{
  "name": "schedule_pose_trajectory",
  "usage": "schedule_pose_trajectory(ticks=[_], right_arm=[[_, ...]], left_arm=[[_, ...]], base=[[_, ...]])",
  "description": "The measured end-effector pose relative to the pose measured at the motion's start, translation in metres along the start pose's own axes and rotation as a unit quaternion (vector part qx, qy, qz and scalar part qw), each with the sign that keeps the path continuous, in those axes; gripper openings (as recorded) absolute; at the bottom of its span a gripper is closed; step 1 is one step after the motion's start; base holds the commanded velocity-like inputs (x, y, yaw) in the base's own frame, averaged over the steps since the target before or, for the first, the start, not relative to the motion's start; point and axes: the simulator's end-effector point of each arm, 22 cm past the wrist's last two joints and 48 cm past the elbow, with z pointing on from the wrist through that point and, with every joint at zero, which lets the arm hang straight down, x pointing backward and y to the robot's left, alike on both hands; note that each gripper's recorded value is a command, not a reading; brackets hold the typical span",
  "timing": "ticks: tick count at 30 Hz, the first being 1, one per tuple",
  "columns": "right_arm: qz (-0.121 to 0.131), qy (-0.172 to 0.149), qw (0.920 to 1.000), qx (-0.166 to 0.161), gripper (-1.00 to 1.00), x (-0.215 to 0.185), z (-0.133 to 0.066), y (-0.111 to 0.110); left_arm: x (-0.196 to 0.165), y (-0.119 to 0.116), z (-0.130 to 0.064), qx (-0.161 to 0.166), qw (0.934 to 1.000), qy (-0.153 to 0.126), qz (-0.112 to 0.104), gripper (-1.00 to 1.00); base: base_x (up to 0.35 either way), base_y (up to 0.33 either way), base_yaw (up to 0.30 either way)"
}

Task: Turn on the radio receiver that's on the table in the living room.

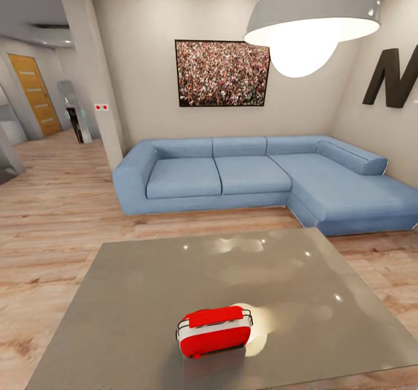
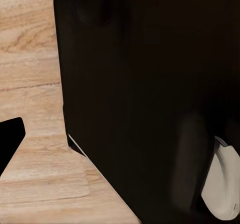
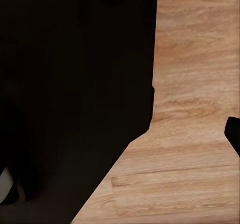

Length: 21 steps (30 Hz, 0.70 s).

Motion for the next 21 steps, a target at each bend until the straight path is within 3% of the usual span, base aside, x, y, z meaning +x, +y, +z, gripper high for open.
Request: schedule_pose_trajectory(ticks=[21], right_arm=[[-0.001, 0.017, 0.9999, 0.0, 1.0, 0.013, -0.001, 0.0]], left_arm=[[0.013, 0.0, 0.0, -0.001, 0.9999, 0.017, -0.001, 1.0]], base=[[0.0, 0.0, 0.0]])
